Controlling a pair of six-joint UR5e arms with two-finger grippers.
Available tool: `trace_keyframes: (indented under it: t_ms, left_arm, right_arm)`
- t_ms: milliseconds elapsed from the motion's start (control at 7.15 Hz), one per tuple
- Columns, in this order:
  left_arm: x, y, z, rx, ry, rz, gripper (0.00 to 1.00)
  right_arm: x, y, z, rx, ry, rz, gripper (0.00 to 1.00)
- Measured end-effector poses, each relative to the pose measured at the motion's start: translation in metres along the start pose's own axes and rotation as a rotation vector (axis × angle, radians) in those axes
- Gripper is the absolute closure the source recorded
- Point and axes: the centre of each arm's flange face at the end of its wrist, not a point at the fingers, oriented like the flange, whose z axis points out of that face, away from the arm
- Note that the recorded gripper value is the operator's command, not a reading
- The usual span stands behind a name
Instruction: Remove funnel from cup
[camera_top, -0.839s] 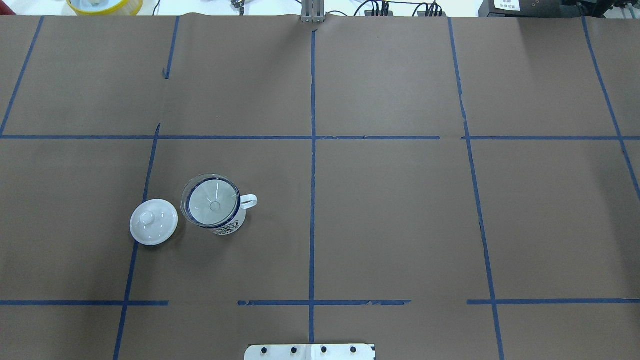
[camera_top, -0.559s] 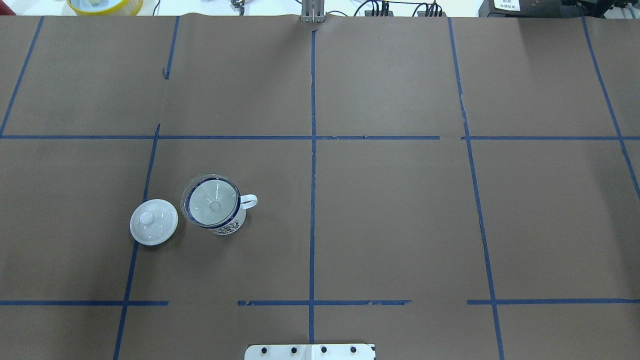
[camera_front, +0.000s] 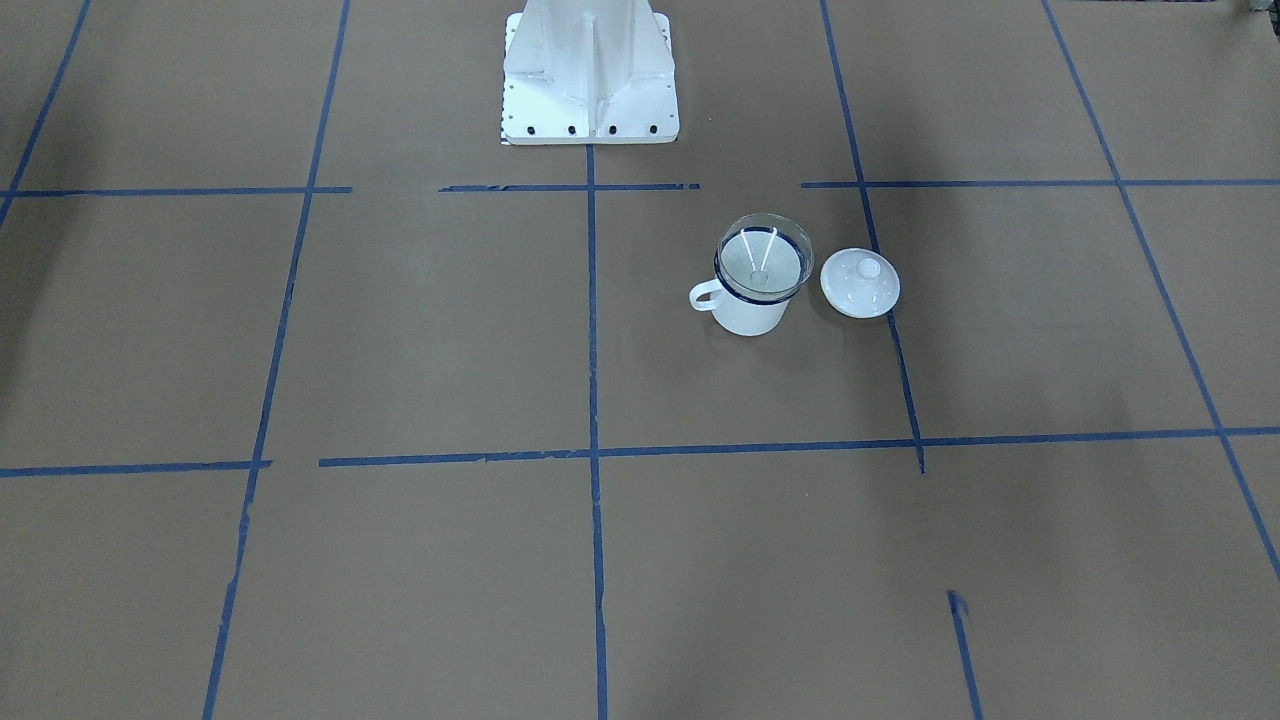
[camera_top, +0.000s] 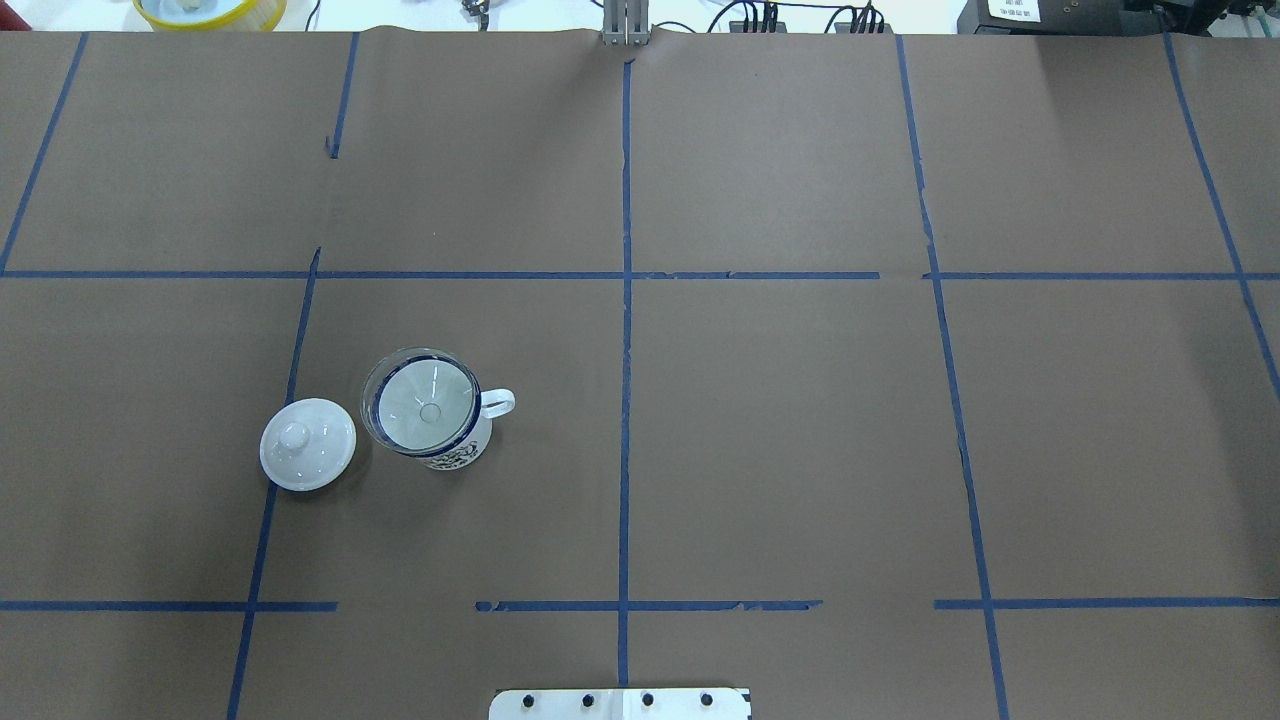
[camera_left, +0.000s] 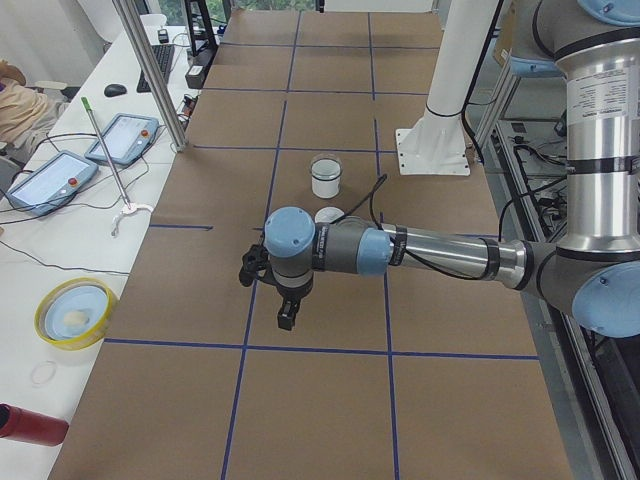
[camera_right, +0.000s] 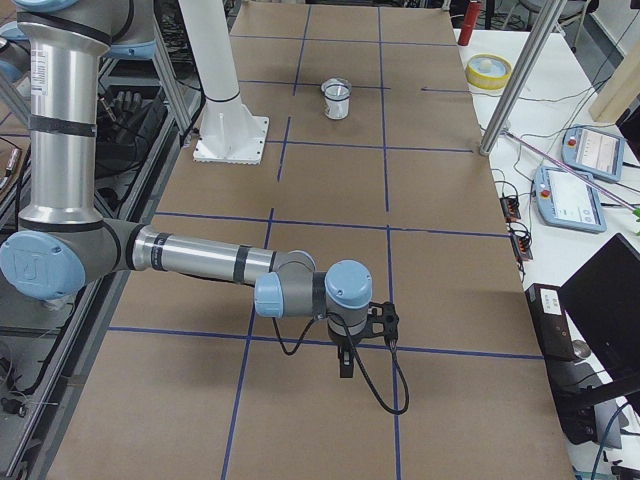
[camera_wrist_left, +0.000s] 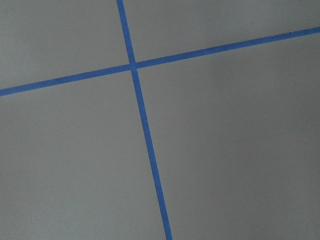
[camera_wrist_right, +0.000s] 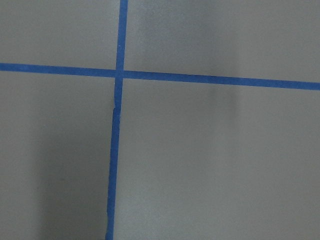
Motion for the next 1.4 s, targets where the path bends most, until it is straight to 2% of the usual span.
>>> trace_keyframes:
  t_ms: [280,420,699,839,979,1119,1259,1399]
  left_arm:
    - [0.035,-0.063,-0.037,0.088,-0.015,0.061,0.0]
    - [0.051,-0.084,-0.054,0.127,-0.015,0.052,0.0]
    - [0.072,-0.099,-0.072,0.207,0.003,0.014,0.0]
    - [0.089,-0.105,-0.072,0.246,0.03,0.05,0.0]
    - [0.118,-0.111,-0.058,0.247,0.082,0.104,0.0]
    - [0.163,-0.122,-0.033,0.211,0.139,0.115,0.0]
    - [0.224,-0.134,-0.009,0.176,0.165,0.073,0.0]
    - [0.294,-0.144,0.016,0.159,0.163,0.002,0.0]
  right_arm:
    - [0.0,0.0,0.0,0.0,0.0,0.0,0.0]
    - [0.0,0.0,0.0,0.0,0.0,0.0,0.0]
    - [0.0,0.0,0.0,0.0,0.0,0.0,0.0]
    - [0.0,0.0,0.0,0.0,0.0,0.0,0.0]
    - [0.0,0.0,0.0,0.0,0.0,0.0,0.0]
    - [0.0,0.0,0.0,0.0,0.0,0.0,0.0]
    - [0.0,0.0,0.0,0.0,0.0,0.0,0.0]
    - [0.0,0.0,0.0,0.0,0.0,0.0,0.0]
